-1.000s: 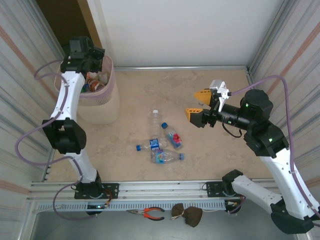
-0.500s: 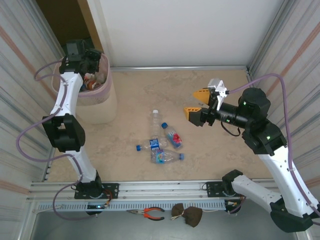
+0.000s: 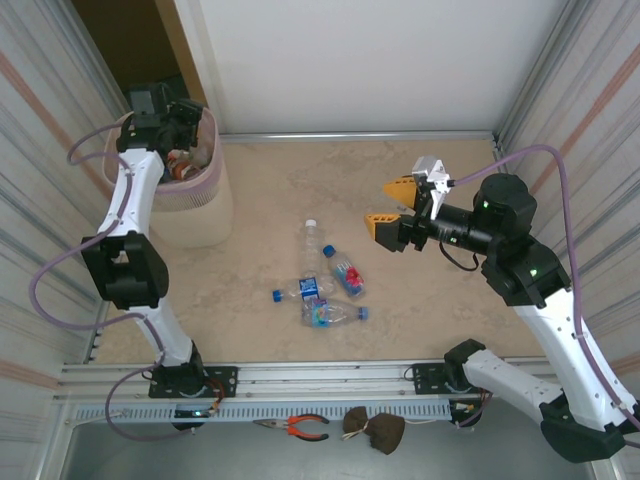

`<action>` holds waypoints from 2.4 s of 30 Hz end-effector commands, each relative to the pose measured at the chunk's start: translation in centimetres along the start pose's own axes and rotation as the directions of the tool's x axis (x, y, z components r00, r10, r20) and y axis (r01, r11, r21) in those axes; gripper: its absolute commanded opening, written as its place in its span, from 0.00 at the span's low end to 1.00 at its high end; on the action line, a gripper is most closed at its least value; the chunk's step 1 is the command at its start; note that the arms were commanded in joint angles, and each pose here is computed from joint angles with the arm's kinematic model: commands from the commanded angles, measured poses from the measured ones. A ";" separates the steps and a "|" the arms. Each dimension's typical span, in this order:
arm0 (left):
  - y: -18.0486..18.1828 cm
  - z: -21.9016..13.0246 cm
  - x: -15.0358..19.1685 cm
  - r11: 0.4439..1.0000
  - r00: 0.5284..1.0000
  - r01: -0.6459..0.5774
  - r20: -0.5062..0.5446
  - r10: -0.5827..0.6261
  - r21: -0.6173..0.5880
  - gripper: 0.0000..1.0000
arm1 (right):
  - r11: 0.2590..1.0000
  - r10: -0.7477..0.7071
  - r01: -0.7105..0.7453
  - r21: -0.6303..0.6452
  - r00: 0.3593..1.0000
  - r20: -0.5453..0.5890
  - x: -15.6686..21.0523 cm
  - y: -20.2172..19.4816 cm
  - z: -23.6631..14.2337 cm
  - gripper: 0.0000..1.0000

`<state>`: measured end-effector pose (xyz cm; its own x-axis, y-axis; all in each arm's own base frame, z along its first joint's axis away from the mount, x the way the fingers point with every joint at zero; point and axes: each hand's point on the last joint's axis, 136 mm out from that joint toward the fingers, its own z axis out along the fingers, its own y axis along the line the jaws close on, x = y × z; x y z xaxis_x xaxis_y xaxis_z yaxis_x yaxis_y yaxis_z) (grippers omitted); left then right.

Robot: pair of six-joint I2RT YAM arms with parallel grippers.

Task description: Put the plastic bottles in the bin

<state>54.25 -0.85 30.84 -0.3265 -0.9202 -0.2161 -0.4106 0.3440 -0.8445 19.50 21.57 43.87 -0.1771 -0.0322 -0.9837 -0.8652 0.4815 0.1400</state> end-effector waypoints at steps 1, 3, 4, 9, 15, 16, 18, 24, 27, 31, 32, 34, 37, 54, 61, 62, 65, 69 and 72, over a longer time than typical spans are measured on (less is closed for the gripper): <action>-1.6 -2.7 0.3 0.999 0.999 -0.046 -0.014 0.046 0.011 0.49 | 0.999 -0.001 0.002 -0.035 1.000 0.025 -0.9 0.6 0.2 0.77; -2.7 -3.5 0.5 0.997 0.997 -0.074 -0.015 0.075 0.031 0.50 | 0.999 0.000 0.001 -0.035 1.000 0.023 -0.8 0.6 0.3 0.77; -3.1 -3.9 0.5 0.995 0.996 -0.087 -0.011 0.087 0.040 0.50 | 0.999 0.003 -0.002 -0.033 1.000 0.020 -0.7 0.5 0.4 0.77; -5.0 -5.8 1.6 0.982 0.986 -0.164 -0.021 0.166 0.090 0.50 | 1.000 0.012 -0.012 -0.022 1.000 0.007 -0.3 0.1 0.7 0.77; -7.3 -8.1 4.9 0.915 0.921 -0.374 -0.054 0.386 0.149 0.55 | 0.999 0.034 -0.034 -0.004 0.999 -0.028 0.6 -0.6 1.3 0.77; -7.7 -8.6 5.6 0.895 0.901 -0.417 -0.056 0.430 0.156 0.56 | 0.999 0.036 -0.036 -0.003 0.999 -0.032 0.7 -0.6 1.3 0.77; -8.2 -9.5 7.3 0.841 0.845 -0.518 -0.056 0.532 0.156 0.57 | 0.999 0.043 -0.043 0.000 0.998 -0.042 1.0 -0.8 1.6 0.76; -7.8 -11.5 13.2 0.668 0.659 -0.735 -0.114 0.744 0.112 0.57 | 0.999 0.053 -0.052 0.007 0.997 -0.062 1.5 -1.2 2.0 0.76; -7.0 -12.2 16.1 0.594 0.576 -0.798 -0.155 0.802 0.107 0.57 | 0.999 0.052 -0.051 0.016 0.996 -0.066 1.6 -1.4 2.0 0.76; -5.4 -12.6 20.2 0.476 0.447 -0.873 -0.218 0.867 0.103 0.58 | 0.998 0.053 -0.052 0.020 0.996 -0.070 1.7 -1.4 2.0 0.76; -4.9 -12.5 21.1 0.445 0.412 -0.889 -0.238 0.880 0.104 0.59 | 0.998 0.054 -0.053 0.020 0.996 -0.072 1.8 -1.5 2.1 0.76; -3.8 -12.4 22.7 0.416 0.375 -0.904 -0.285 0.882 0.097 0.60 | 0.998 0.056 -0.054 0.022 0.996 -0.075 1.9 -1.5 2.1 0.76; -1.8 -11.7 24.9 0.396 0.337 -0.912 -0.352 0.873 0.107 0.61 | 0.998 0.054 -0.052 0.026 0.996 -0.072 1.8 -1.6 2.0 0.76; 10.8 -6.9 33.0 0.379 0.258 -0.920 -0.578 0.774 0.096 0.72 | 0.998 0.054 -0.051 0.037 0.996 -0.073 1.7 -1.6 1.8 0.76; 15.7 -5.4 36.0 0.404 0.255 -0.911 -0.655 0.712 0.084 0.78 | 0.998 0.057 -0.055 0.033 0.995 -0.080 1.7 -1.6 1.9 0.76; 16.4 -5.2 36.4 0.397 0.246 -0.914 -0.667 0.703 0.080 0.79 | 0.998 0.057 -0.054 0.033 0.995 -0.081 1.7 -1.6 1.9 0.75; 18.3 -4.6 36.8 0.371 0.230 -0.927 -0.696 0.681 0.057 0.81 | 0.998 0.054 -0.051 0.033 0.995 -0.083 1.5 -1.6 1.9 0.75; 20.6 -3.7 36.7 0.334 0.221 -0.943 -0.724 0.653 0.013 0.83 | 0.998 0.054 -0.052 0.033 0.995 -0.083 1.5 -1.5 1.8 0.76; 21.7 -3.2 36.9 0.325 0.216 -0.946 -0.742 0.635 0.002 0.84 | 0.998 0.056 -0.053 0.034 0.995 -0.083 1.4 -1.5 1.8 0.75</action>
<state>30.56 -27.17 7.26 -0.9578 0.1715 -0.2306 0.1986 0.9750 -0.0999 21.95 22.44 40.73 -0.2800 -0.0899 -0.9558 -0.8326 0.5184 0.1951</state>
